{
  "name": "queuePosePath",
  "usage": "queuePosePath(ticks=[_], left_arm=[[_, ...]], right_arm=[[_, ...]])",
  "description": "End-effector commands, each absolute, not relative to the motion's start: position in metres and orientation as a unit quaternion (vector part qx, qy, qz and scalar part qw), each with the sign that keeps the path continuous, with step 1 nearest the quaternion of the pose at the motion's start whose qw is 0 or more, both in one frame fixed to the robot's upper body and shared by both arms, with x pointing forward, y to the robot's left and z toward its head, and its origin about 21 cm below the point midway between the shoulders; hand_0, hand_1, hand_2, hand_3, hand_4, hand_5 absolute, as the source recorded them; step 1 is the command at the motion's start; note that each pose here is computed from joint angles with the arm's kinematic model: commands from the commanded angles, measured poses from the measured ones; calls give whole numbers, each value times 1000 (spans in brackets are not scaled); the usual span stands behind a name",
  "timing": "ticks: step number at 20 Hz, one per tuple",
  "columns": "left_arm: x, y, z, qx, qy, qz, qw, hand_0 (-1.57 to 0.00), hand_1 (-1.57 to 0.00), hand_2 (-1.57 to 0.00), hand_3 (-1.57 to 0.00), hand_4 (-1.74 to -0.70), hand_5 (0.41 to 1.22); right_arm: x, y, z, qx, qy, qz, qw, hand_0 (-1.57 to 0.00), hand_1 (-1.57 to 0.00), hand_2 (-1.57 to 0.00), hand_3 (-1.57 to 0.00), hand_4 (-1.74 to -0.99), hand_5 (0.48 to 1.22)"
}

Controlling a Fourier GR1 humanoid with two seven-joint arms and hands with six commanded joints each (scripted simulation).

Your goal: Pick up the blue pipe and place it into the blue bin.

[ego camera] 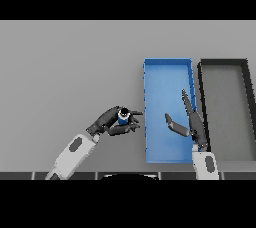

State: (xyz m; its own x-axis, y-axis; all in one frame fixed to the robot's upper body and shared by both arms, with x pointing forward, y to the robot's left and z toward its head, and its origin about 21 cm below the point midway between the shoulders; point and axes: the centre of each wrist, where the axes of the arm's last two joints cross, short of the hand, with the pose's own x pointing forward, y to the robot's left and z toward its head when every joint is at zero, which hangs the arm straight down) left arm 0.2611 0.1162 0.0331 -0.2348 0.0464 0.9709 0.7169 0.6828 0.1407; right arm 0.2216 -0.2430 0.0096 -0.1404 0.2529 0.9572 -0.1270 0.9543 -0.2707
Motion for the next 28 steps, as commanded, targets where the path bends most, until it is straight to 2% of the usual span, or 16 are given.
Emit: queuePosePath(ticks=[1, 3, 10, 14, 17, 19, 22, 24, 28], left_arm=[[264, 115, 39, -259, -725, -303, 562, -1551, -1553, -1555, -1445, -1723, 1214], [262, 111, 47, -266, -719, -311, 562, -1558, -1560, -1561, -1445, -1724, 1216], [261, 107, 55, -273, -708, -330, 561, -1568, -1569, -1569, -1443, -1729, 1219], [259, 110, 51, -266, -707, -336, 563, -1570, -1570, -1570, -1443, -1731, 1220], [261, 110, 52, -263, -709, -336, 561, -1570, -1571, -1571, -1438, -1731, 1220], [259, 111, 51, -268, -708, -334, 562, -1571, -1571, -1571, -1438, -1731, 1221], [261, 110, 51, -260, -707, -335, 565, -1571, -1571, -1571, -1440, -1731, 1221], [262, 111, 50, -263, -706, -339, 563, -1571, -1571, -1571, -1440, -1731, 1221], [262, 108, 53, -263, -705, -341, 563, -1571, -1571, -1571, -1439, -1731, 1221]], right_arm=[[221, -243, 10, -40, -742, 146, 653, 1, 1, 1, 1, -1217, 635], [220, -247, 9, -41, -741, 144, 655, 1, 1, 1, 1, -1215, 639], [220, -247, 9, -37, -737, 140, 660, 1, 1, 1, 1, -1174, 629], [218, -249, 10, -29, -736, 135, 663, 1, 1, 1, 1, -1209, 623], [218, -245, 12, -11, -742, 129, 657, 1, 1, 1, 1, -1191, 619], [221, -251, 29, 38, -760, 126, 637, 1, 1, 1, 1, -1197, 604], [227, -258, 66, 111, -756, 169, 622, 1, 1, 1, 1, -1215, 561], [230, -256, 90, 142, -754, 211, 605, 1, 1, 1, 1, -1250, 532], [238, -235, 127, 187, -741, 303, 569, 1, 1, 1, 1, -1297, 523]])
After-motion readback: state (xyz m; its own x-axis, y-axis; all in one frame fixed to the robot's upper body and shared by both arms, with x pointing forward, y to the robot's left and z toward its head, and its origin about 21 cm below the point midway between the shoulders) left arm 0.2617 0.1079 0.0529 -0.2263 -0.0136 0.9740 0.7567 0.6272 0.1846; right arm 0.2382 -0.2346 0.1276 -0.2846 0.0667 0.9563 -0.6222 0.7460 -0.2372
